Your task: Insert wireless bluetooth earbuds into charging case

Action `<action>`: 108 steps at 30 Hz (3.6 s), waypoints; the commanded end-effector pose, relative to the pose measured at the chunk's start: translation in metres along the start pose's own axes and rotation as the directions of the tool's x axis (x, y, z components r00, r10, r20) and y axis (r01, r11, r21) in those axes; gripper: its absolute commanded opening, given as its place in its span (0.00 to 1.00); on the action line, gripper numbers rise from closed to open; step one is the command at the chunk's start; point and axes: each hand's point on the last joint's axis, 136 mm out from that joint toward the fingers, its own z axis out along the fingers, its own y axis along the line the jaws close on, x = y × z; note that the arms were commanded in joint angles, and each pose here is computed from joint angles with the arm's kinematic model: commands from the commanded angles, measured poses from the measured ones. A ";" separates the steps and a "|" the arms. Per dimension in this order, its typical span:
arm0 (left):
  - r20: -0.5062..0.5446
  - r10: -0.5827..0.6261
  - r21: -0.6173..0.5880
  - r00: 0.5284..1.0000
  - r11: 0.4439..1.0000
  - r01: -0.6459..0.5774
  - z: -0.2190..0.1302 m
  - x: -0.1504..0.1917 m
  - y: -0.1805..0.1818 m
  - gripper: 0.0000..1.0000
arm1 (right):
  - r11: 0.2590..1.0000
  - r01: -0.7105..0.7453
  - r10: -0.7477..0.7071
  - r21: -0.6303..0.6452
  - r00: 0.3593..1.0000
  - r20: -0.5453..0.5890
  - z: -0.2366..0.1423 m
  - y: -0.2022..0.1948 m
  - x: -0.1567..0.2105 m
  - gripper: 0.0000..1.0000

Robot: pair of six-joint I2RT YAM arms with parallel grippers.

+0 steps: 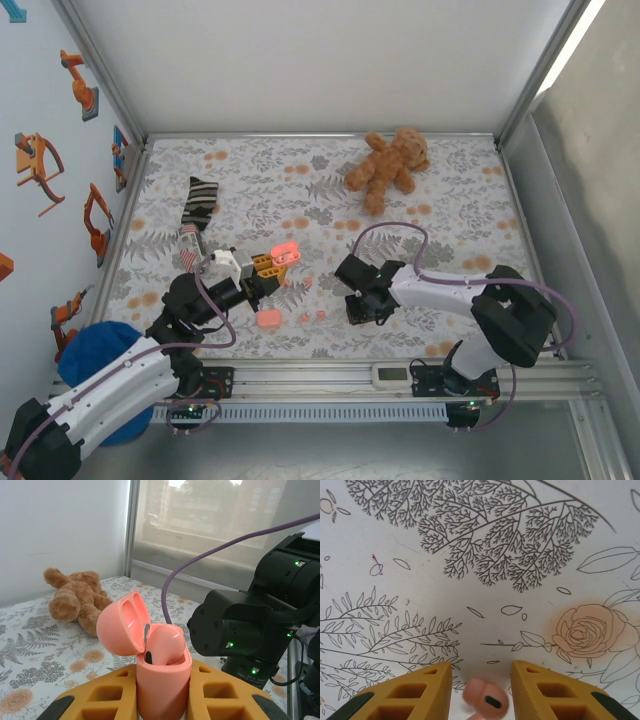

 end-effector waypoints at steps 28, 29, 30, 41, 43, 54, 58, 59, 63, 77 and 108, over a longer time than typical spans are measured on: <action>0.056 0.038 0.013 0.998 0.999 -0.039 -0.001 -0.017 -0.005 0.00 | 0.996 0.004 -0.001 0.085 0.999 -0.033 -0.005 -0.012 0.017 0.35; 0.053 0.037 0.013 0.998 0.999 -0.038 0.000 -0.017 -0.005 0.00 | 0.996 0.001 0.001 0.086 1.000 -0.031 -0.005 -0.012 0.018 0.35; 0.054 0.037 0.012 0.998 0.999 -0.038 -0.001 -0.017 -0.004 0.00 | 0.996 -0.001 0.004 0.086 1.000 -0.031 -0.005 -0.013 0.018 0.35; 0.057 0.037 0.017 0.998 0.999 -0.038 0.000 -0.019 -0.005 0.00 | 0.996 0.009 -0.007 0.084 0.999 -0.032 0.004 -0.008 0.017 0.27; 0.056 0.037 0.017 0.998 0.999 -0.038 -0.001 -0.019 -0.006 0.00 | 0.996 0.013 -0.010 0.085 0.999 -0.033 0.004 -0.008 0.017 0.26; 0.047 0.032 0.013 0.998 0.999 -0.032 0.000 -0.016 -0.004 0.00 | 0.996 0.051 -0.054 0.075 0.998 0.033 -0.012 -0.006 0.006 0.24; 0.045 0.029 0.012 0.999 0.999 -0.030 0.000 -0.015 -0.004 0.00 | 0.993 0.092 -0.098 0.078 0.992 0.073 -0.023 -0.004 -0.003 0.24; 0.045 0.027 0.012 0.999 1.000 -0.028 0.000 -0.015 -0.004 0.00 | 0.991 0.104 -0.111 0.080 0.990 0.087 -0.027 -0.003 -0.005 0.24; 0.045 0.013 0.011 0.999 1.000 -0.013 0.002 -0.014 -0.003 0.00 | 0.982 0.163 -0.177 0.093 0.969 0.171 -0.051 0.002 -0.025 0.24; 0.080 -0.039 0.034 0.996 0.999 0.036 0.012 -0.027 -0.003 0.00 | 0.914 0.374 -0.389 0.158 0.699 0.600 -0.185 0.037 -0.100 0.22; 0.152 -0.168 0.145 0.974 0.979 0.146 0.052 -0.060 -0.008 0.00 | 0.789 0.608 -0.279 0.089 0.226 0.933 -0.320 0.115 -0.127 0.22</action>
